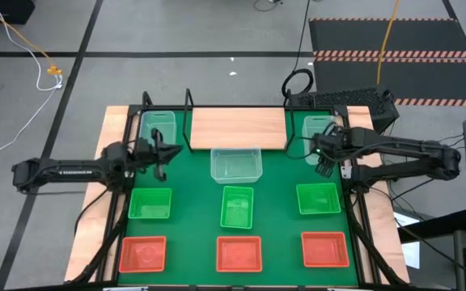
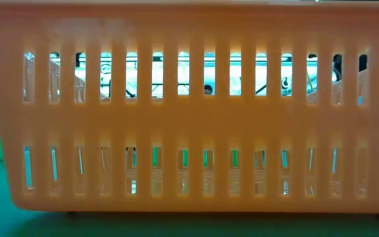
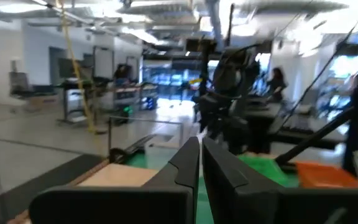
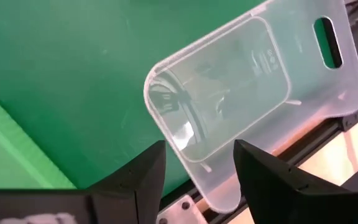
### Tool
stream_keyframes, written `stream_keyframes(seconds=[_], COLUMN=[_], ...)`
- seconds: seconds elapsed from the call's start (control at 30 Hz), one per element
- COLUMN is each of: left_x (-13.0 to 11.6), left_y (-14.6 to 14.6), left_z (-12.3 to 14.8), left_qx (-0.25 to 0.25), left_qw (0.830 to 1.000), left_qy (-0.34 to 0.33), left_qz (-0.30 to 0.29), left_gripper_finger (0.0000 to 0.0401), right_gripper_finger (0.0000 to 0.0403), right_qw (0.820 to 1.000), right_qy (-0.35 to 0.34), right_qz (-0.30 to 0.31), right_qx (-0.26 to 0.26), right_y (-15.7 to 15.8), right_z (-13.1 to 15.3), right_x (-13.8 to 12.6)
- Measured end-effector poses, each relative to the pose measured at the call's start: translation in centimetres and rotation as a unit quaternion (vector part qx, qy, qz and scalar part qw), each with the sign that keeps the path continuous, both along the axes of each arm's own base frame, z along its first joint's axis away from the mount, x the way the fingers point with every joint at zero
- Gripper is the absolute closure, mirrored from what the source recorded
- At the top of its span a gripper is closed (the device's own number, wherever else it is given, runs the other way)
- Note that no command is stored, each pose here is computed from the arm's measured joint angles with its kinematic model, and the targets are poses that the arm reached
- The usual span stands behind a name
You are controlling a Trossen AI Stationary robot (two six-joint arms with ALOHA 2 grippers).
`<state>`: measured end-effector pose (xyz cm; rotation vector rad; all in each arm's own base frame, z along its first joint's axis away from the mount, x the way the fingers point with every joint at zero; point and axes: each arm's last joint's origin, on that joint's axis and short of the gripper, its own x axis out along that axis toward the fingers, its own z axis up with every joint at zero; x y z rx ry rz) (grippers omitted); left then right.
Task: Stack baskets on shelf by color
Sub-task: Put the top right transparent bin on the shelf
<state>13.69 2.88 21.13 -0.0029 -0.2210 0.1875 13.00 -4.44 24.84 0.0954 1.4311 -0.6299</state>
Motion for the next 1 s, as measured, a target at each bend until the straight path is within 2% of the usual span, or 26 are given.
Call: stream_keyframes(seconds=[0.17, 0.33, 0.43, 0.57, 0.67, 0.77, 0.9, 1.0], left_x=[3.4, 6.3, 7.4, 8.0, 8.2, 8.1, 7.9, 7.8], left_y=[0.7, 1.5, 2.0, 2.8, 3.5, 4.3, 5.3, 5.8], left_z=[2.5, 4.5, 5.0, 5.9, 6.8, 8.0, 9.1, 9.7], left_qx=[0.038, 0.075, 0.089, 0.103, 0.099, 0.085, 0.077, 0.077], left_qw=[0.998, 0.990, 0.984, 0.980, 0.980, 0.982, 0.979, 0.978], left_qy=[0.058, 0.115, 0.145, 0.150, 0.140, 0.125, 0.133, 0.126], left_qz=[0.011, 0.028, 0.055, 0.080, 0.096, 0.114, 0.134, 0.147], left_gripper_finger=[0.0380, 0.0380, 0.0379, 0.0375, 0.0349, 0.0300, 0.0243, 0.0224], right_gripper_finger=[0.0220, 0.0220, 0.0220, 0.0220, 0.0220, 0.0220, 0.0223, 0.0248], right_qw=[0.999, 0.997, 0.996, 0.996, 0.996, 0.996, 0.996, 0.996], right_qy=[0.027, -0.006, -0.010, -0.011, -0.001, 0.008, 0.000, -0.001], right_qz=[0.023, 0.044, 0.041, 0.028, 0.018, 0.016, 0.014, 0.011], right_qx=[0.007, 0.060, 0.081, 0.084, 0.090, 0.092, 0.086, 0.087], right_y=[-1.3, -2.0, -2.1, -2.1, -1.9, -1.8, -2.0, -2.1], right_z=[-1.0, -1.4, -1.4, -1.9, -3.0, -4.4, -4.1, -4.1], right_x=[1.5, 2.2, 1.9, 1.5, 1.2, 0.9, 1.2, 1.1])
